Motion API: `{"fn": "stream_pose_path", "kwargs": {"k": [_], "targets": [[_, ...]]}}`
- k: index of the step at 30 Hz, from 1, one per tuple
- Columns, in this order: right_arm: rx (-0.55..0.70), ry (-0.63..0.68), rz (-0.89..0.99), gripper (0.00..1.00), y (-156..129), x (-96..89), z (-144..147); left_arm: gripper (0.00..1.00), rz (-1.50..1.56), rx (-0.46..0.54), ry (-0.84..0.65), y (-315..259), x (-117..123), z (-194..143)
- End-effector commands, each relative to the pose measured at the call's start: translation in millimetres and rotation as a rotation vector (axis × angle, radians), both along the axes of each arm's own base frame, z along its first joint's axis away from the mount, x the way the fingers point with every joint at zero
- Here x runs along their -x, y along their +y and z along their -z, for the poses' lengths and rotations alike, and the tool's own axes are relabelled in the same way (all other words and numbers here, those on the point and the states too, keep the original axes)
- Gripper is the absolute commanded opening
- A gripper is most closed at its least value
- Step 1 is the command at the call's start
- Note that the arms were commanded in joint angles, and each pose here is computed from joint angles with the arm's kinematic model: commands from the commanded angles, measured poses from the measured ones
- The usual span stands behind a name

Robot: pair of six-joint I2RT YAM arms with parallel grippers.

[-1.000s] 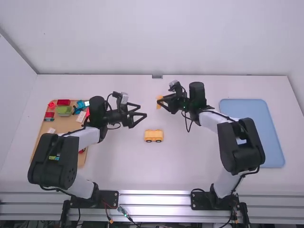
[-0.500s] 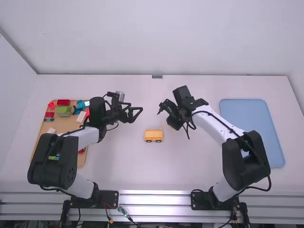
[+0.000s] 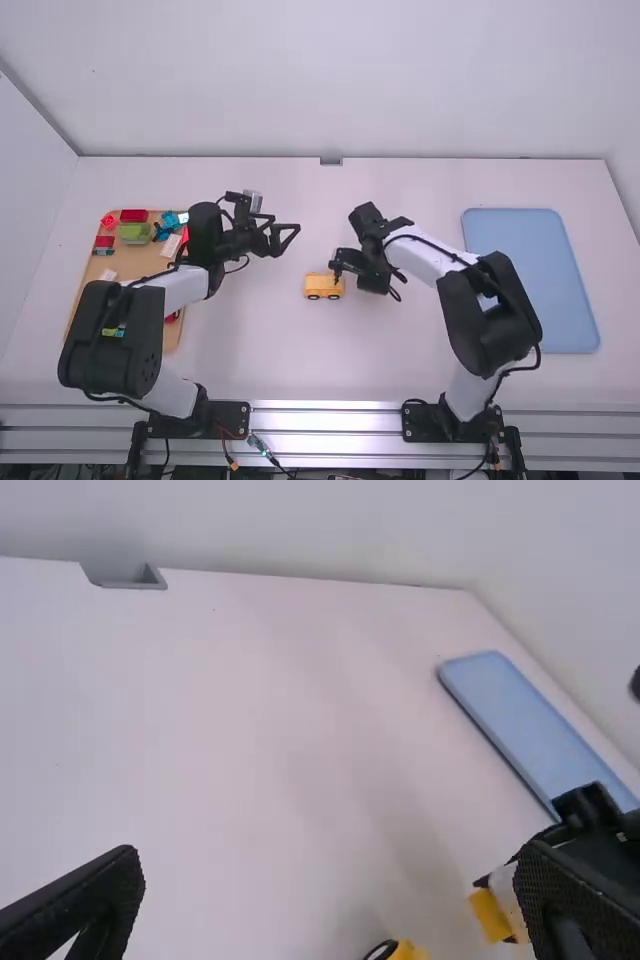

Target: Assemble lego blocks to make yellow taxi

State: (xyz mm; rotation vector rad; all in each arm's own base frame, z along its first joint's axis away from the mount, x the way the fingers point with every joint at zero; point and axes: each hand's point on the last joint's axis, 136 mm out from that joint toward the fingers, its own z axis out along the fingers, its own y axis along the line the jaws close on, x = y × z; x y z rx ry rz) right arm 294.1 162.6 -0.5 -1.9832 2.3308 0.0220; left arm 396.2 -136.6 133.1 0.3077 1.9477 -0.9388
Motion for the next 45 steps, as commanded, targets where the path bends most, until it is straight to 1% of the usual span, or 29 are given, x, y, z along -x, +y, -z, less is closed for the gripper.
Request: {"fn": "stream_pose_path", "kwargs": {"k": [1, 4, 7, 8, 9, 11, 12, 13, 14, 15, 16, 17, 18, 21, 23, 25, 26, 27, 29, 30, 31, 32, 34, 35, 36, 39, 42, 44, 45], "targets": [[0.029, 0.034, -0.034, 0.00, -3, 4.8, 16, 0.99, 0.008, -0.006, -0.030, -1, -5, -7], [0.046, 0.031, -0.033, 0.00, -4, 1.2, 23, 0.99, 0.007, -0.006, -0.030, -1, -5, -8], [0.049, 0.038, -0.034, 0.00, -4, 2.0, 22, 0.99, 0.007, -0.007, -0.031, 0, -5, -8], [0.048, 0.034, -0.034, 0.19, -4, 1.0, 22, 0.99, 0.007, -0.007, -0.030, -1, -5, -8], [0.043, 0.029, -0.032, 0.33, -3, -1.0, 21, 0.99, 0.007, -0.007, -0.030, -1, -5, -8], [0.031, 0.019, -0.028, 0.47, -1, -3.8, 21, 0.99, 0.010, -0.010, -0.033, -1, -5, -7], [0.029, 0.017, -0.028, 0.51, 0, -4.2, 21, 0.99, 0.013, -0.014, -0.039, -1, -4, -7], [0.026, 0.017, -0.029, 0.64, 1, -4.2, 21, 0.99, 0.021, -0.028, -0.049, -1, -4, -6], [0.026, 0.017, -0.029, 0.74, 0, -4.2, 21, 0.99, 0.025, -0.038, -0.053, -1, -3, -5], [0.027, 0.017, -0.029, 0.79, 0, -4.2, 21, 0.99, 0.028, -0.046, -0.055, -1, -3, -4], [0.029, 0.015, -0.028, 0.91, 0, -4.6, 21, 0.99, 0.033, -0.059, -0.058, -1, -2, -2], [0.025, 0.015, -0.029, 0.99, 1, -5.0, 21, 0.99, 0.042, -0.074, -0.067, -1, -1, 0], [0.024, 0.015, -0.029, 0.99, 1, -5.2, 21, 0.99, 0.043, -0.076, -0.068, -1, -1, 0], [-0.035, 0.014, -0.034, 0.99, 14, -8.3, 12, 0.99, 0.067, -0.123, -0.096, -1, 1, 4], [-0.098, 0.012, -0.027, 0.99, 19, -8.4, -2, 0.99, 0.086, -0.160, -0.116, -1, 3, 8], [-0.134, 0.013, -0.017, 0.99, 20, -8.3, -11, 0.99, 0.096, -0.175, -0.123, -1, 4, 10], [-0.187, 0.016, 0.000, 0.99, 20, -9.3, -21, 0.99, 0.119, -0.193, -0.136, -2, 7, 12], [-0.204, 0.018, 0.004, 0.98, 21, -9.4, -23, 0.99, 0.131, -0.195, -0.142, -3, 8, 12], [-0.336, 0.032, 0.018, 0.99, 21, -6.8, -40, 0.99, 0.230, -0.205, -0.196, -12, 20, 12], [-0.343, 0.033, 0.018, 0.99, 21, -6.3, -41, 0.99, 0.236, -0.205, -0.201, -12, 21, 12], [-0.388, 0.039, 0.014, 0.99, 19, -3.5, -45, 0.99, 0.271, -0.205, -0.221, -16, 25, 11], [-0.497, 0.038, 0.014, 0.99, 16, -1.3, -52, 0.99, 0.327, -0.217, -0.269, -20, 32, 10], [-0.559, 0.030, 0.011, 0.99, 16, -1.2, -54, 0.99, 0.348, -0.227, -0.291, -21, 34, 10], [-0.633, 0.019, 0.002, 0.99, 14, -0.8, -53, 0.99, 0.375, -0.242, -0.322, -23, 37, 11], [-0.706, 0.009, -0.002, 0.99, 14, 0.4, -52, 0.99, 0.420, -0.250, -0.360, -26, 44, 11], [-0.816, -0.018, 0.012, 0.99, 10, 3.8, -46, 0.99, 0.538, -0.240, -0.447, -33, 62, 9], [-0.865, -0.071, 0.017, 0.99, 3, 7.4, -34, 0.99, 0.619, -0.235, -0.500, -38, 74, 7], [-0.869, -0.131, 0.003, 0.99, -1, 8.8, -24, 0.99, 0.638, -0.249, -0.493, -40, 76, 9], [-0.869, -0.135, 0.002, 0.99, -1, 9.0, -23, 0.99, 0.638, -0.250, -0.491, -41, 76, 10]]}}
